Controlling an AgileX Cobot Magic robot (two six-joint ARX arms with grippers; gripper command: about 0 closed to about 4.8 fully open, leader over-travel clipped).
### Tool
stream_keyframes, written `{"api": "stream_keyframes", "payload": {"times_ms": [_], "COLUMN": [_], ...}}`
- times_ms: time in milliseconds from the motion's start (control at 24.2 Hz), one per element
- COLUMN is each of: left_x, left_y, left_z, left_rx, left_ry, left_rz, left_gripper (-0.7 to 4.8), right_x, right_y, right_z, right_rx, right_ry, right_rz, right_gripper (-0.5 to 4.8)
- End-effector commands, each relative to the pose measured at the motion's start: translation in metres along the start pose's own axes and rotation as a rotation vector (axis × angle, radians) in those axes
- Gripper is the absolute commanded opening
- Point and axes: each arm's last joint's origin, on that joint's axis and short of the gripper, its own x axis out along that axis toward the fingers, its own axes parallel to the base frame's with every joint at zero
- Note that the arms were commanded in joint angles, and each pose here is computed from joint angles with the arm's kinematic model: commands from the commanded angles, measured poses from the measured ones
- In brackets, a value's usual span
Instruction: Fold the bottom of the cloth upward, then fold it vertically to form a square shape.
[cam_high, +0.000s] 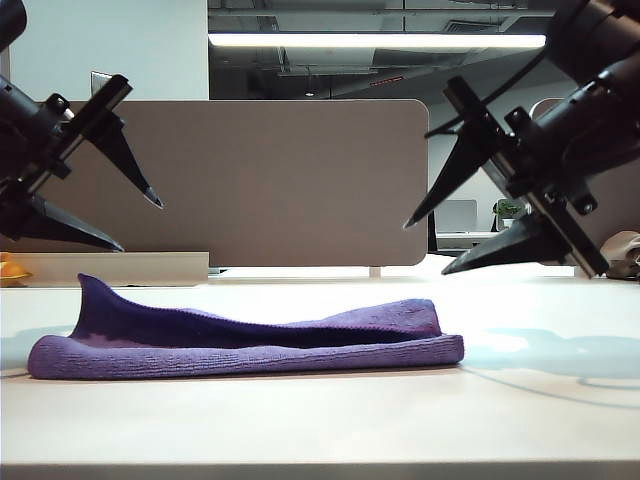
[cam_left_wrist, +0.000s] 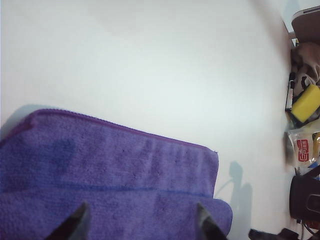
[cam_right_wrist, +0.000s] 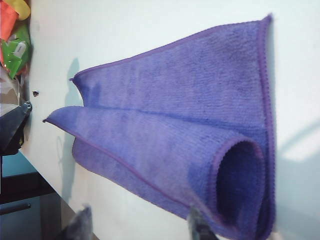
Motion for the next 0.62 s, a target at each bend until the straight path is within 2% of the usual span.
{"api": "stream_keyframes", "payload": {"times_ms": [41, 206, 619], "left_x": [0.001, 0.001, 0.001], "left_y": [-0.001, -0.002, 0.0], "left_z": [0.001, 0.0, -0.001], "left_rx": [0.008, 0.006, -0.003], "left_ry": [0.02, 0.039, 0.05], "left_rz": [-0.029, -0.042, -0.03], "left_gripper": [2.68, 2.68, 2.67], "right_x": [0.009, 0.02, 0.021], "right_y": [-0.008, -0.018, -0.015], "right_z": [0.0, 0.0, 0.005], "right_rx": [0.018, 0.044, 0.013], "right_ry": [0.031, 0.082, 0.044], "right_rz": [-0.014, -0.003, 0.01], "right_gripper": [2.49, 2.49, 2.48]}}
